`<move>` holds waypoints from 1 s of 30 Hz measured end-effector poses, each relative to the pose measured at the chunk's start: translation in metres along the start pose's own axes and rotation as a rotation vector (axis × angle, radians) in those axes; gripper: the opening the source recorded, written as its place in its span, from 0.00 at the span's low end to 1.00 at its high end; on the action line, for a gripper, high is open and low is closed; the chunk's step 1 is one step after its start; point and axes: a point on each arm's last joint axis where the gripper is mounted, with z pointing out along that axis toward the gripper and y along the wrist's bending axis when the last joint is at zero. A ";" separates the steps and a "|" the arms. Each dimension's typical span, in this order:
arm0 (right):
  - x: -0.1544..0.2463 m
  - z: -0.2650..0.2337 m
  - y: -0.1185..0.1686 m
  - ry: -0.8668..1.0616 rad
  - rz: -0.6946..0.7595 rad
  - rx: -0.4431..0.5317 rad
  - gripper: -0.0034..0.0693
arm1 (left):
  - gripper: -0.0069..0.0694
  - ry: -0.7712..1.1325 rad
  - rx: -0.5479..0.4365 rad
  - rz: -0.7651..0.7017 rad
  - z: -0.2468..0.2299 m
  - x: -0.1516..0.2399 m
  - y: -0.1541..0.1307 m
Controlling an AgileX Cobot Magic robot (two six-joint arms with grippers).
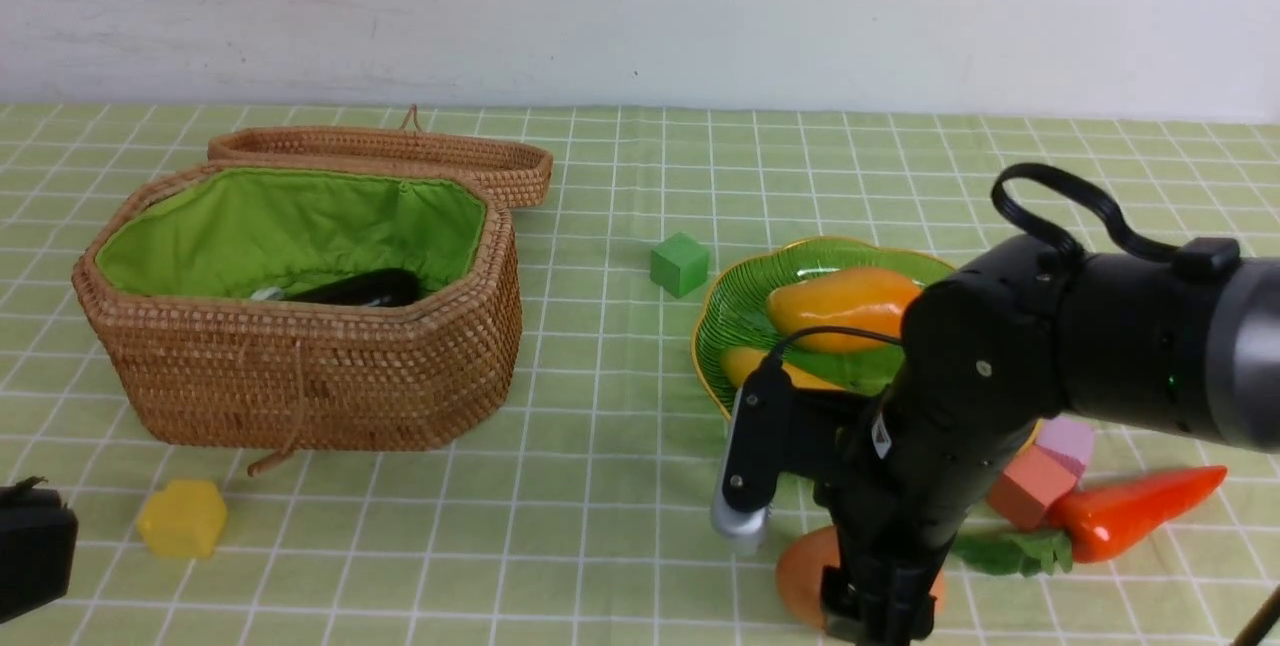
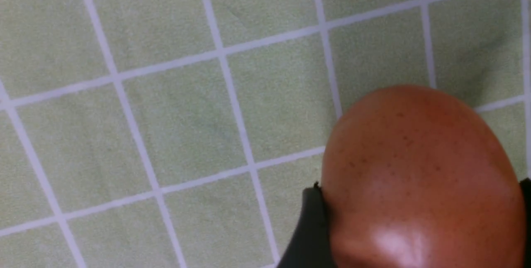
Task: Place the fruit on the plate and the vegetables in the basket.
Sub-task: Use the right arm to grab a potato and put it into the left basket
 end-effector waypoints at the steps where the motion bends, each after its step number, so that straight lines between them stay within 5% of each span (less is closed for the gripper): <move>1: 0.000 0.000 0.000 0.003 0.003 0.000 0.82 | 0.07 0.001 0.000 0.000 0.000 0.000 0.000; 19: 0.000 -0.022 0.000 -0.009 0.107 0.018 0.82 | 0.07 0.025 -0.004 0.001 0.000 0.002 0.000; 24: -0.021 -0.071 -0.004 -0.171 0.260 0.003 0.82 | 0.07 0.019 -0.046 0.000 0.000 0.002 0.004; 30: -0.081 -0.135 -0.020 -0.601 0.300 -0.031 0.82 | 0.07 -0.078 -0.248 -0.014 -0.015 -0.011 0.021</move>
